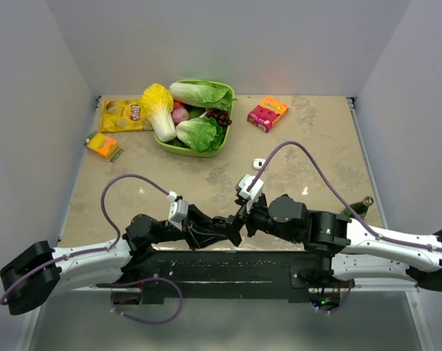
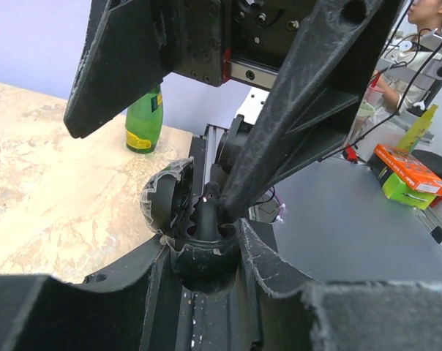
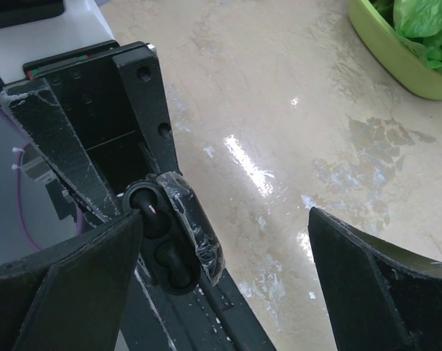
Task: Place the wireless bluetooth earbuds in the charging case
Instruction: Close the charging case.
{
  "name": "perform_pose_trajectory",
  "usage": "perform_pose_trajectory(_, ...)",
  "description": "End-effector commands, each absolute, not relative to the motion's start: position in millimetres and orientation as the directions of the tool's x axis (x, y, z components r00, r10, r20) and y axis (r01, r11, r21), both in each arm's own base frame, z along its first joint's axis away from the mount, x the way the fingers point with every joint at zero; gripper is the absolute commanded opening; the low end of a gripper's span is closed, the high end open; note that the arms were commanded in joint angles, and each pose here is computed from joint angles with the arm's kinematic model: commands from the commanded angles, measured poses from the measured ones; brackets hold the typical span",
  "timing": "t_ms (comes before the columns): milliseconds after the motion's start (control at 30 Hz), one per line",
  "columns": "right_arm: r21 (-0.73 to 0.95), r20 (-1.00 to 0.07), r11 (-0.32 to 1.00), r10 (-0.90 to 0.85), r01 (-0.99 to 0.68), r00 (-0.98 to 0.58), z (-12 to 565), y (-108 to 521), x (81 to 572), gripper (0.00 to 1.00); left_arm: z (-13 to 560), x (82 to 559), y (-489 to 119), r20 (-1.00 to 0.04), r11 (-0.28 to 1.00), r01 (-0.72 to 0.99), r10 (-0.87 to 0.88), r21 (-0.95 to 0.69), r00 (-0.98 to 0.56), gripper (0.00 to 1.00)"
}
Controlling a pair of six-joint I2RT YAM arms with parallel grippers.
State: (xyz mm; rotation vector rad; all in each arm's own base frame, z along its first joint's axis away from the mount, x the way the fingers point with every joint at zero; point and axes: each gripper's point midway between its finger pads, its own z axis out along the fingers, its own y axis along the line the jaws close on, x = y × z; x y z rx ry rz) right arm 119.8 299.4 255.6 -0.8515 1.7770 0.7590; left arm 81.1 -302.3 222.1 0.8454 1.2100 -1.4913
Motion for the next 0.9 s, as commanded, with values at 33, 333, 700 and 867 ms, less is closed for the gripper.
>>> perform_pose_trajectory(33, 0.16, -0.966, 0.483, -0.102, -0.861, -0.237, 288.8, 302.1, 109.1, 0.98, 245.8, 86.0, -304.2, -0.923, 0.01, 0.976, -0.326, -0.218, -0.203, 0.0)
perform_pose_trajectory(333, 0.2, -0.97, 0.681, 0.036, -0.705, -0.241, 310.7, 262.5, 141.8, 0.73, 242.3, 83.3, -303.0, -0.926, 0.002, 0.978, -0.32, -0.21, -0.199, 0.0)
perform_pose_trajectory(700, 0.128, -0.947, 0.704, -0.122, -0.699, -0.296, 268.3, 278.9, 143.9, 0.0, 252.1, 67.5, -298.0, -0.922, -0.061, 0.988, -0.355, -0.139, -0.152, 0.0)
perform_pose_trajectory(867, 0.13, -0.949, 0.605, -0.152, -0.785, -0.275, 269.3, 295.4, 129.0, 0.0, 251.8, 67.9, -299.9, -0.922, -0.062, 0.987, -0.353, -0.146, -0.159, 0.0)
